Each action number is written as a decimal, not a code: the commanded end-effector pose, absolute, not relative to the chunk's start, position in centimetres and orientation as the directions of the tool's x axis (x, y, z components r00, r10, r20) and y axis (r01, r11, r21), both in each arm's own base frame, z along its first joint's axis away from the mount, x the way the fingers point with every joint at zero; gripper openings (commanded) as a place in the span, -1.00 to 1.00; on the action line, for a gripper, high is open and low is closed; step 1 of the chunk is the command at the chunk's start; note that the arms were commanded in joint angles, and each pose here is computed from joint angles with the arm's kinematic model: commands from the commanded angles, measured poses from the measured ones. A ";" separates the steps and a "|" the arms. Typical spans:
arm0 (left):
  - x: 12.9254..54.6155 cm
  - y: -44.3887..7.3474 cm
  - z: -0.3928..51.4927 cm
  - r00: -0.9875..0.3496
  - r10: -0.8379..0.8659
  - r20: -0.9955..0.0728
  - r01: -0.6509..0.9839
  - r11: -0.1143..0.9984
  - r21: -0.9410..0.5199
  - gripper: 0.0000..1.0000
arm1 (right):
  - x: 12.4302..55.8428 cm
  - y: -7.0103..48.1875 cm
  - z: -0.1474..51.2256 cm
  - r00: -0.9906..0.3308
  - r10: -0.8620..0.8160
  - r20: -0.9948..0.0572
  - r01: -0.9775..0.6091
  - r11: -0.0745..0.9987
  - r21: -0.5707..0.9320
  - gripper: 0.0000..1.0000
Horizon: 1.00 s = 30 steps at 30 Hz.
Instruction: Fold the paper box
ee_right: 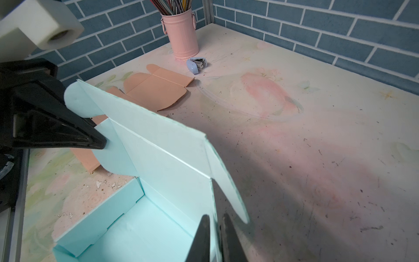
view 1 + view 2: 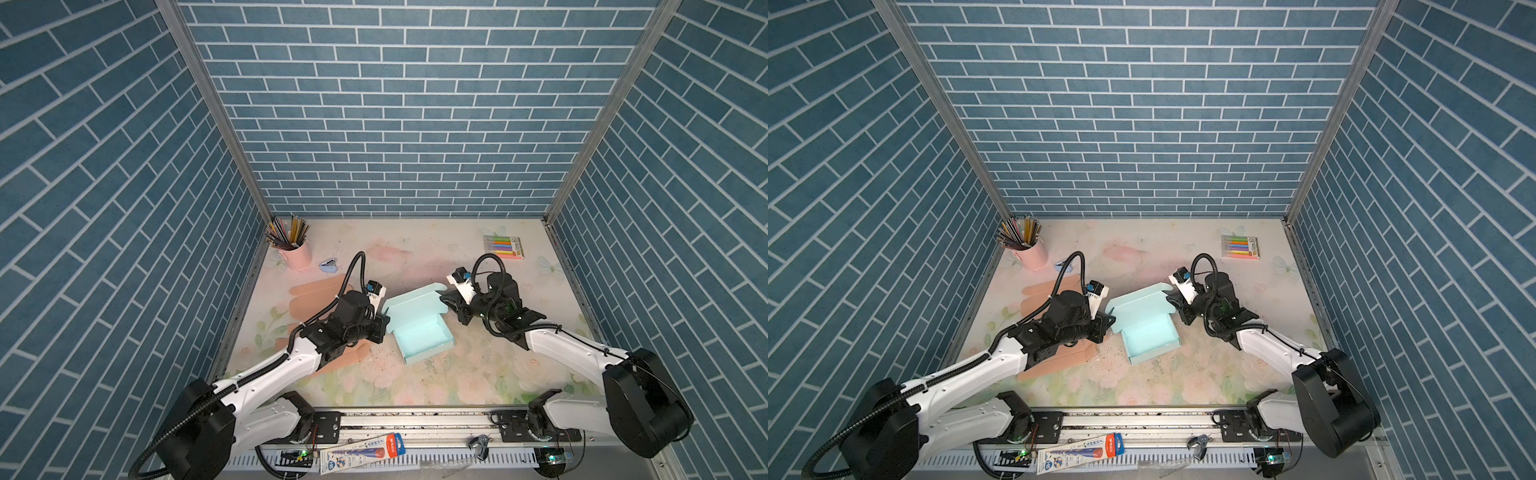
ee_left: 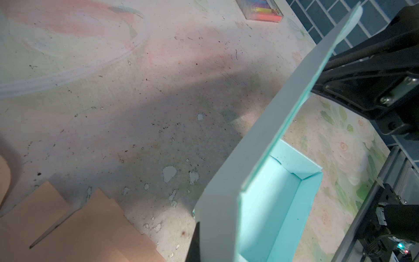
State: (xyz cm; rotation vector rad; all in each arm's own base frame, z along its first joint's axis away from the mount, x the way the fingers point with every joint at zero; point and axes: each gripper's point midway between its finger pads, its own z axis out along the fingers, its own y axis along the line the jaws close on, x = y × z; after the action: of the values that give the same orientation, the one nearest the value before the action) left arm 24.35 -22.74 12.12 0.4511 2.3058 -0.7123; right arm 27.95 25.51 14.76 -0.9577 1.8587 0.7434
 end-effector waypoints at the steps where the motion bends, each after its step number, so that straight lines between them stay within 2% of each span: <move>1: 24.7 -22.8 12.8 -0.700 0.133 -0.702 0.499 0.794 -0.346 -0.92 | 28.2 25.6 14.5 -0.301 -0.331 -0.895 -0.847 0.524 0.091 -0.76; 5: 24.8 -22.9 12.9 -0.696 0.134 -0.705 0.501 0.794 -0.344 -0.93 | 28.4 25.5 14.5 -0.304 -0.333 -0.893 -0.841 0.533 0.088 -0.83; 11: 24.8 -22.9 13.1 -0.689 0.132 -0.713 0.506 0.792 -0.342 -0.92 | 28.4 25.5 14.3 -0.306 -0.335 -0.891 -0.841 0.533 0.089 -0.82; 20: 25.3 -23.1 13.6 -0.679 0.119 -0.725 0.505 0.792 -0.342 -0.92 | 28.6 25.2 14.5 -0.319 -0.325 -0.890 -0.827 0.554 0.094 -0.98; 30: 28.0 -24.5 15.8 -0.630 0.065 -0.774 0.499 0.798 -0.339 -0.92 | 27.3 24.7 13.6 -0.417 -0.246 -0.875 -0.753 0.632 0.181 -0.97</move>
State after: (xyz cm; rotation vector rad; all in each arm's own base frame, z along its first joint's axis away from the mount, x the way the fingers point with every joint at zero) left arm 26.20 -23.27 13.06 0.4368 2.2838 -0.6644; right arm 28.03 25.15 14.19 -0.8593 1.9220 0.7137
